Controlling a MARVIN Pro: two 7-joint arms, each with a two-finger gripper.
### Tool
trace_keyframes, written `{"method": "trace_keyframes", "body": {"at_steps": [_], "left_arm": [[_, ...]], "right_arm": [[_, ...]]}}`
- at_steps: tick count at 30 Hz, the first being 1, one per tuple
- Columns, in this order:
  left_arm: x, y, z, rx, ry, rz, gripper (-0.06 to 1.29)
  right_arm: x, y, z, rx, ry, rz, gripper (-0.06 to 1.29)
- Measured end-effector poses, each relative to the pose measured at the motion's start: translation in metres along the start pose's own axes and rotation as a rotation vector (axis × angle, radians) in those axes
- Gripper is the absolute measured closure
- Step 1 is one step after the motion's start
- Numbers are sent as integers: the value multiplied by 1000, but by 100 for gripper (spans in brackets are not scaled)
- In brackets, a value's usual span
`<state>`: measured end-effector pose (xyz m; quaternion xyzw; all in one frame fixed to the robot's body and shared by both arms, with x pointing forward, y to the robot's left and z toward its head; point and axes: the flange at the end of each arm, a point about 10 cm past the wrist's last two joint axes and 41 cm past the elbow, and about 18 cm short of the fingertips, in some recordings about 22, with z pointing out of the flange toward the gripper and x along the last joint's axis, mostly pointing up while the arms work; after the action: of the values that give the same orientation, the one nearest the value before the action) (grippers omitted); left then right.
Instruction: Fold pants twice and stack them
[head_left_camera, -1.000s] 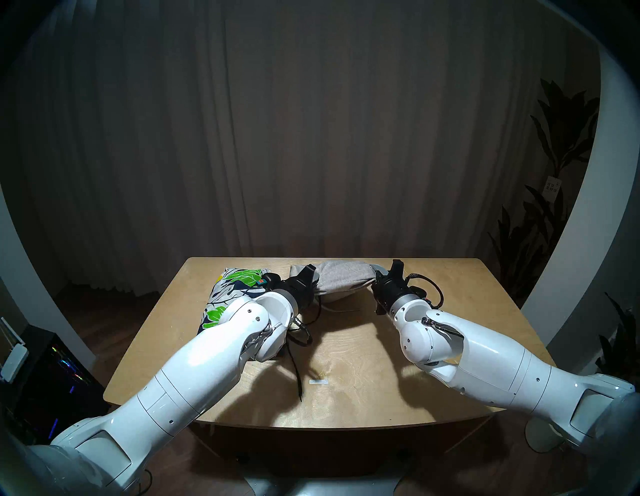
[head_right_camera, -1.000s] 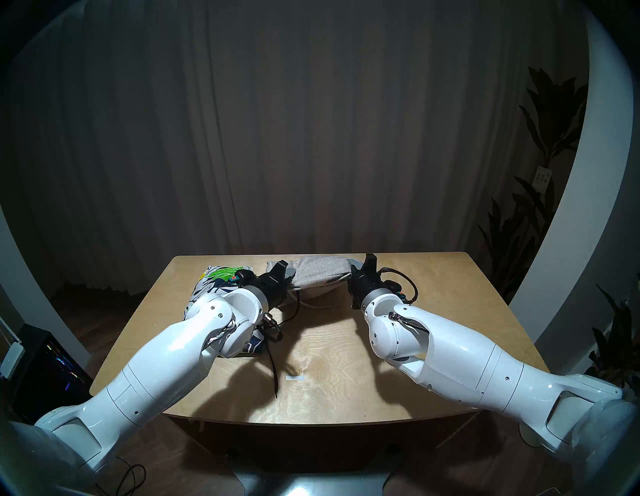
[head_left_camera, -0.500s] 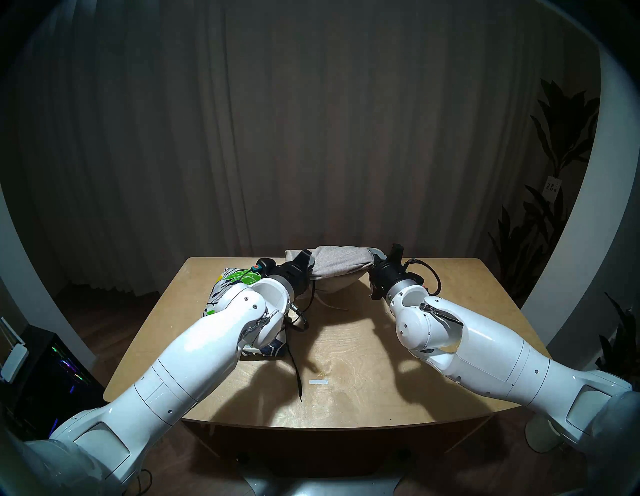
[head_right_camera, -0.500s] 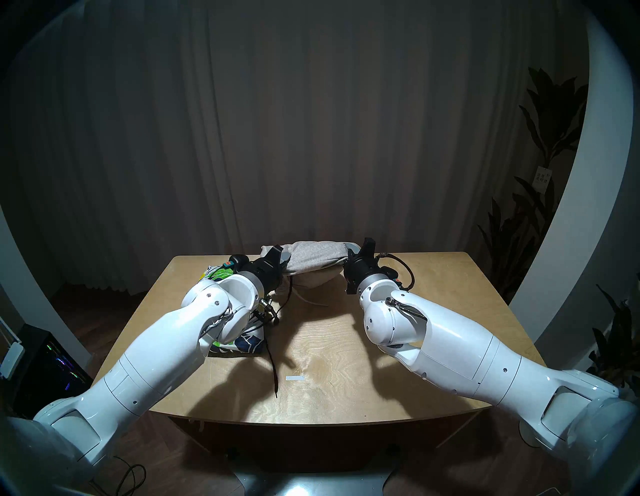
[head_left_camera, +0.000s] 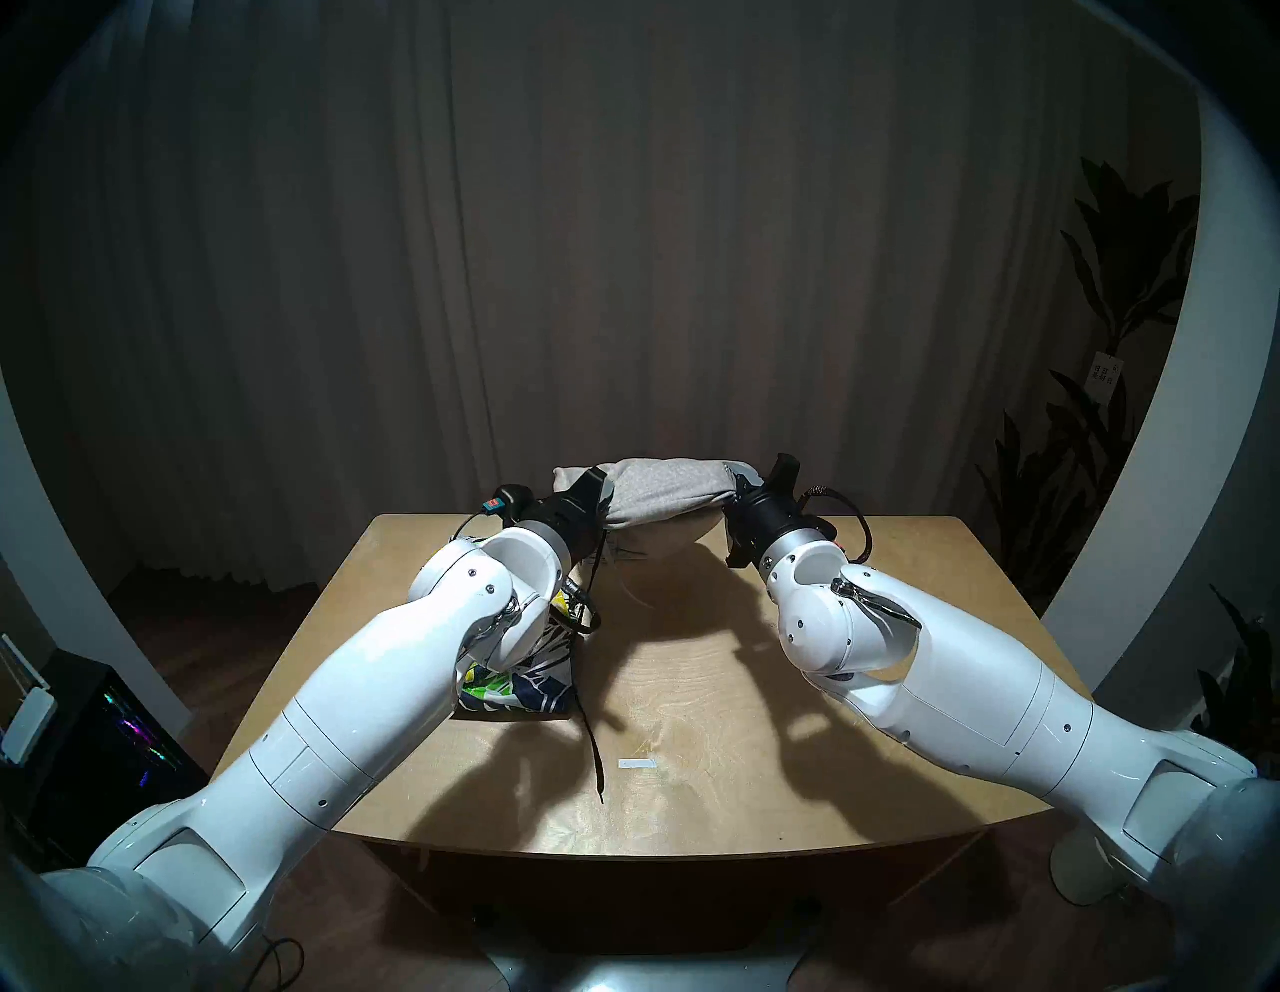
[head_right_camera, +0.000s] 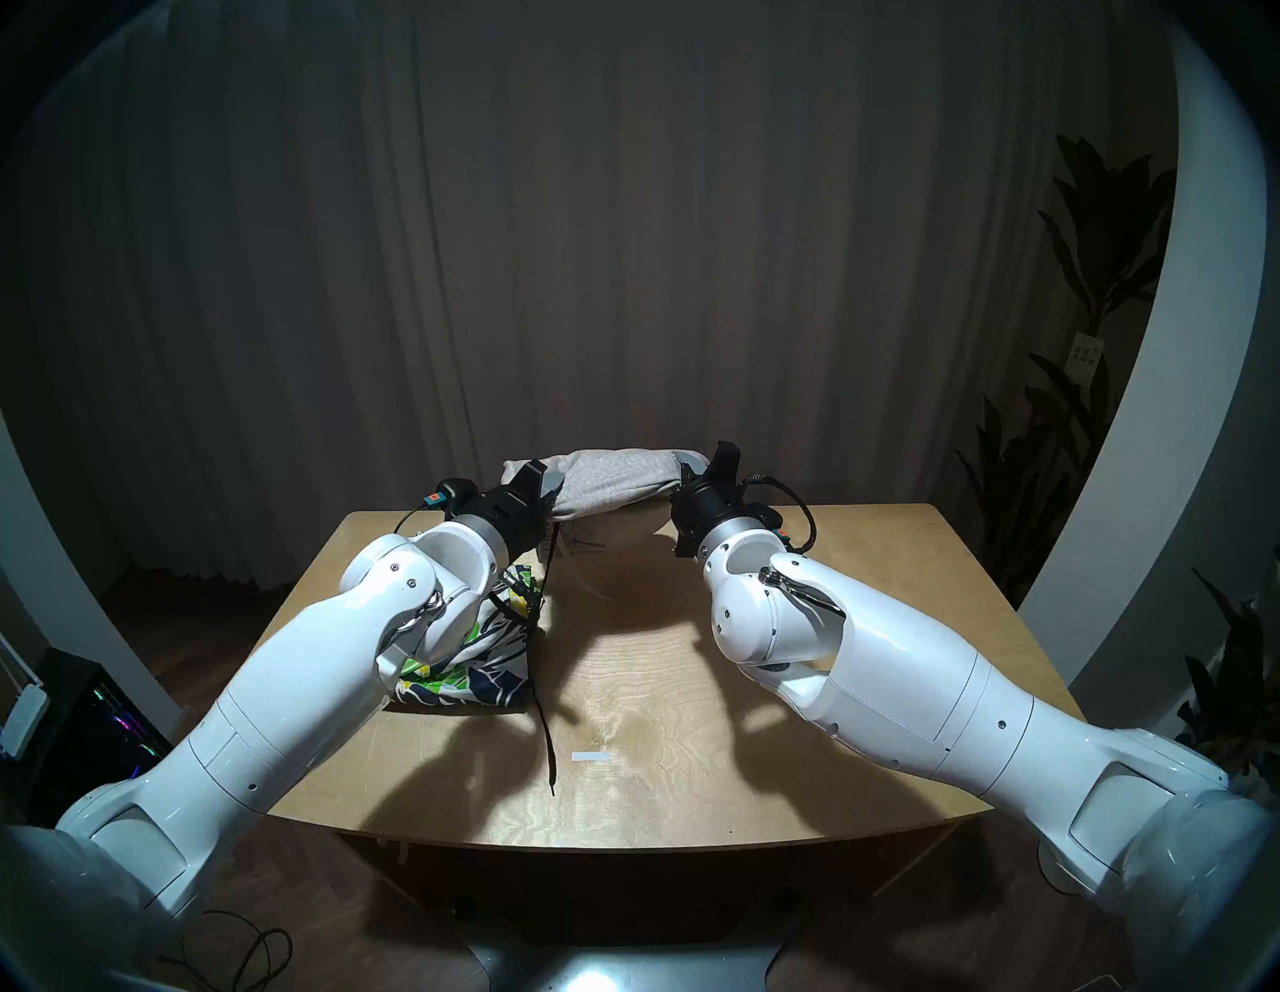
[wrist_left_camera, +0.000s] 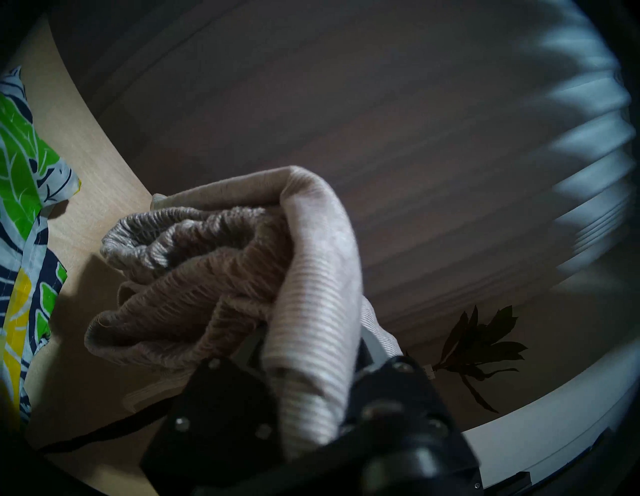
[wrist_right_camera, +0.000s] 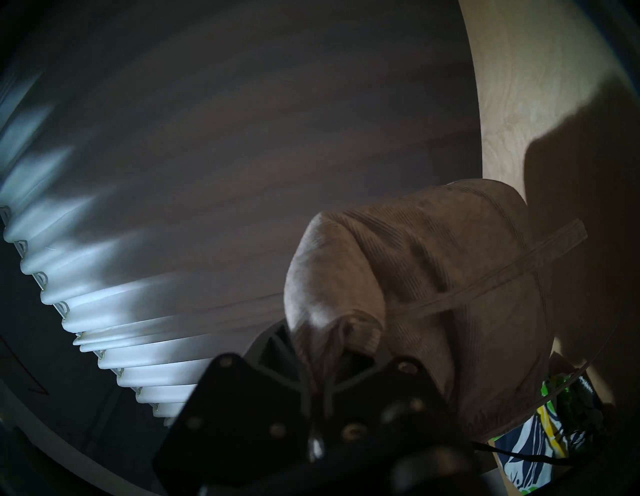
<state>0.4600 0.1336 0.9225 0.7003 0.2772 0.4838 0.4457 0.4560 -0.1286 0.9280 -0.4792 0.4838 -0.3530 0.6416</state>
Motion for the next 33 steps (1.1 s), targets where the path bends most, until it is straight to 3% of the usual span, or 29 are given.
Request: {"method": "trace_keyframes", "body": {"at_steps": [11,33], "left_arm": [[32,1,-15,-24,55,46,117],[109,-25,-26,-16,155,124,117]], "right_arm": [[-33,-9,8,28,-49,23,121],[-100,2,45,10,-115,36,121]]}}
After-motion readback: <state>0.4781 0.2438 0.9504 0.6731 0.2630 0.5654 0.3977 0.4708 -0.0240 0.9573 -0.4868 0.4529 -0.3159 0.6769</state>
